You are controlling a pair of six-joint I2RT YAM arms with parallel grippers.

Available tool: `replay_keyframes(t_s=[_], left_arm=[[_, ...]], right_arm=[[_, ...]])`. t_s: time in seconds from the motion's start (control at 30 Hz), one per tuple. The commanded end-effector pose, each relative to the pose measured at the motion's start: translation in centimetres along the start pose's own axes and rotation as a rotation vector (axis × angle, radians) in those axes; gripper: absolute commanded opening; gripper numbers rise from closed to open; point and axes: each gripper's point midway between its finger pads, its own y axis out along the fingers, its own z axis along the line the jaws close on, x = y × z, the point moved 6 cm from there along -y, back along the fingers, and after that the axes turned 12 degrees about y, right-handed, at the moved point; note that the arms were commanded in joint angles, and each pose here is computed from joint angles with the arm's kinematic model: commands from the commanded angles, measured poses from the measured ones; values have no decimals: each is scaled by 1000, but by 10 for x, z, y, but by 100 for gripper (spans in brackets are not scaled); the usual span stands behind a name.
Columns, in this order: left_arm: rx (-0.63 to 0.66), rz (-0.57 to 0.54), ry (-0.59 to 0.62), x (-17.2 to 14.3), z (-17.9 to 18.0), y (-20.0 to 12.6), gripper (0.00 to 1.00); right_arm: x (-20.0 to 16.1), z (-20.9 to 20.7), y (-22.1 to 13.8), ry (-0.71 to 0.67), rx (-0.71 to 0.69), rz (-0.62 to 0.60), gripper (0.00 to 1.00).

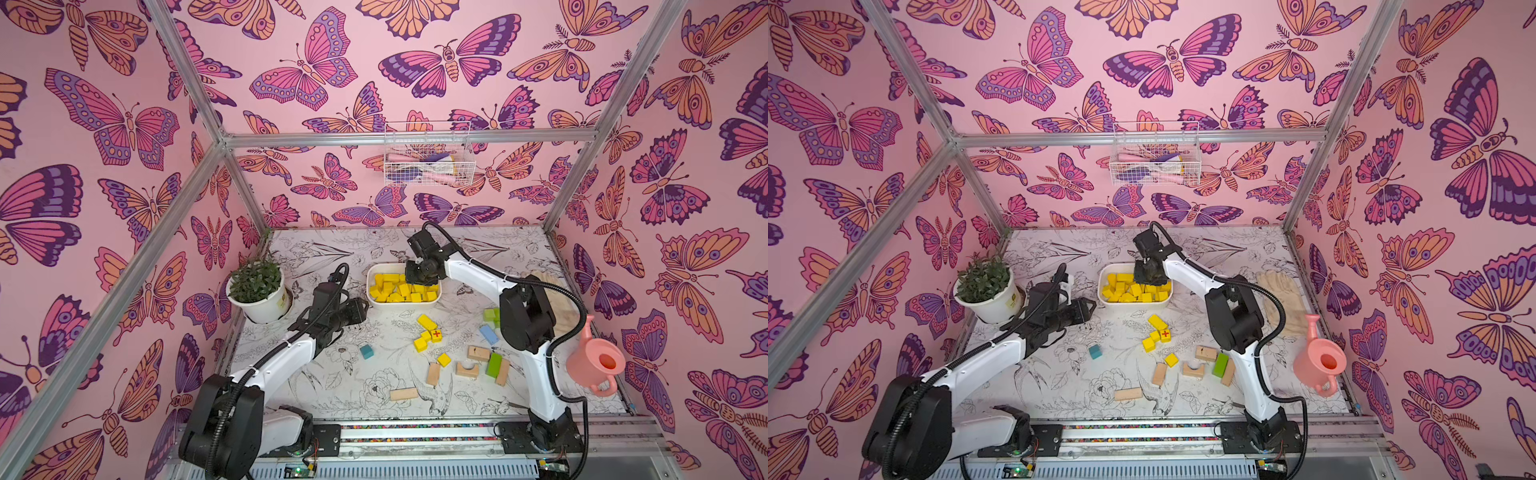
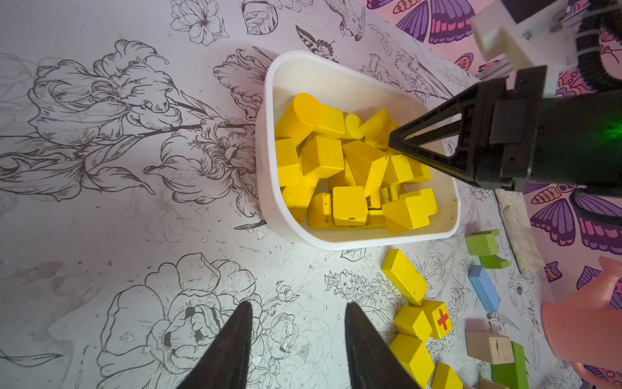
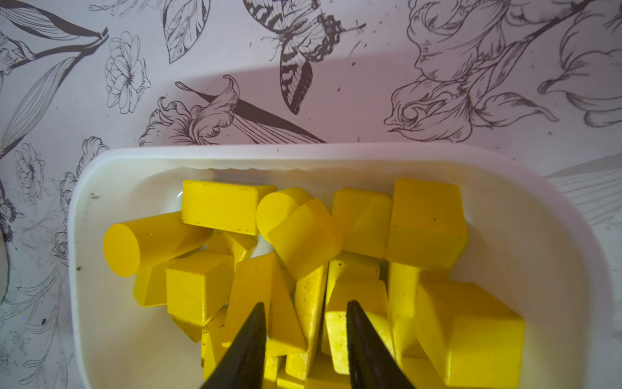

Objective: Pick out the yellow building blocks
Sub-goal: Place the building block in the storage box, then pick up the building block from the center of the board.

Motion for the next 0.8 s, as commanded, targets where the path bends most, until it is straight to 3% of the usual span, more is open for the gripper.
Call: replay_keyframes(t_s=[0.0, 0.2, 0.43, 0.77], left_arm=[[-2, -3, -11, -4, 3, -1, 46], [-2, -3, -11, -3, 3, -1, 46], [-14, -20, 36, -3, -5, -6, 44], [-34, 67, 432, -16, -85, 12, 49]], right_arm=[[4, 1, -36, -13, 29, -44, 40], [-13, -20, -74, -34, 40, -80, 40], [-52, -72, -110, -47, -15, -117, 40], [-114, -149, -125, -20, -54, -122, 40]])
